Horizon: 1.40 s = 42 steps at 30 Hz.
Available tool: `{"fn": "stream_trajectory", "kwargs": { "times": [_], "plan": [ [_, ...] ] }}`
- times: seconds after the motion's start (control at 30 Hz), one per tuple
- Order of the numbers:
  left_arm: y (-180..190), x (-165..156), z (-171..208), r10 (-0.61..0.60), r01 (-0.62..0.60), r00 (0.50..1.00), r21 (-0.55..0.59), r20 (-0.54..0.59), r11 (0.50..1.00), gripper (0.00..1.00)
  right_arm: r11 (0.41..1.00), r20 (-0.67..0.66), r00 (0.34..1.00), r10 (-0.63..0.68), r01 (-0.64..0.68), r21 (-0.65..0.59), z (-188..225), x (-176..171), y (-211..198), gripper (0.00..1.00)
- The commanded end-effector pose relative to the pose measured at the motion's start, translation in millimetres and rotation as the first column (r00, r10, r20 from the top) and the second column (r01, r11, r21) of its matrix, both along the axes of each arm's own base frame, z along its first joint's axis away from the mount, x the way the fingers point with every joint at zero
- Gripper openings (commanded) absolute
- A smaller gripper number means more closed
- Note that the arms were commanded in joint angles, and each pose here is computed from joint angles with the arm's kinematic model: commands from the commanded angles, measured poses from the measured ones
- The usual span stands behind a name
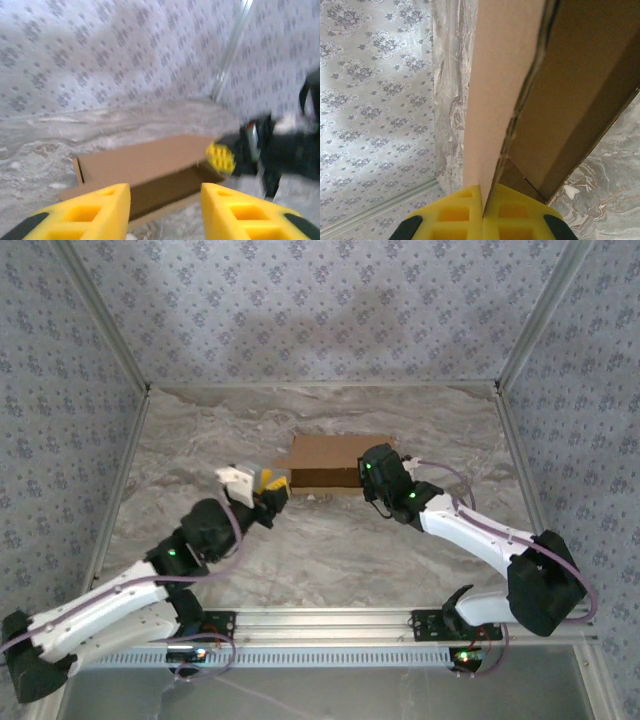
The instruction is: Fold the paper box
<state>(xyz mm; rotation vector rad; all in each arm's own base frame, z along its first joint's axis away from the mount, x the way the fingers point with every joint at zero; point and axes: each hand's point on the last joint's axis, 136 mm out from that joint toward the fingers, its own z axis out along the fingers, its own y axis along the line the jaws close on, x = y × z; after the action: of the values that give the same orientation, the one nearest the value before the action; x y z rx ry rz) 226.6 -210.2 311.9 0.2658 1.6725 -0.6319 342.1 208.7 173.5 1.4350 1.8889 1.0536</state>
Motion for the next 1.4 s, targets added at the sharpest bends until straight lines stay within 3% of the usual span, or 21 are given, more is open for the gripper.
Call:
{"fn": "stream_trajectory", "kwargs": {
  "times": [0.0,0.1,0.2,0.33,0.7,1.03,1.27,1.37],
  "plan": [
    [34,11,-15,0.16,-0.148,0.965,0.07,-0.209,0.986,0.59,0.998,-0.056,0.998,-0.018,0.014,-0.062,-23,-4,-11,0.0],
    [31,34,-11,0.142,-0.132,0.933,0.051,-0.331,0.99,0.66,0.998,-0.068,0.998,-0.015,0.01,-0.066,-29,-5,-11,0.0],
    [31,70,-29,0.154,-0.146,0.874,0.055,-0.462,0.988,0.74,0.997,-0.078,0.997,-0.011,0.006,-0.073,-33,-6,-13,0.0],
    [22,109,-64,0.14,-0.134,0.797,0.054,-0.587,0.989,0.73,0.997,-0.09,0.996,-0.005,-0.003,-0.079,-40,-8,-14,0.01],
    [6,144,-157,0.21,-0.141,0.684,0.156,-0.699,0.978,0.7,0.991,-0.15,0.989,0.012,-0.032,-0.132,-65,-23,-13,0.03],
    [1,154,-217,0.253,-0.119,0.61,0.229,-0.751,0.966,0.64,0.978,-0.153,0.988,0.035,-0.066,-0.198,-69,-32,-16,0.19],
    [11,155,-237,0.314,-0.118,0.594,0.306,-0.741,0.945,0.61,0.941,-0.17,0.972,0.164,-0.206,-0.27,-47,-35,-15,0.52],
    [14,155,-232,0.321,-0.118,0.606,0.316,-0.728,0.941,0.61,0.878,-0.127,0.946,0.298,-0.324,-0.354,-28,-37,-11,0.76]
  ]
}}
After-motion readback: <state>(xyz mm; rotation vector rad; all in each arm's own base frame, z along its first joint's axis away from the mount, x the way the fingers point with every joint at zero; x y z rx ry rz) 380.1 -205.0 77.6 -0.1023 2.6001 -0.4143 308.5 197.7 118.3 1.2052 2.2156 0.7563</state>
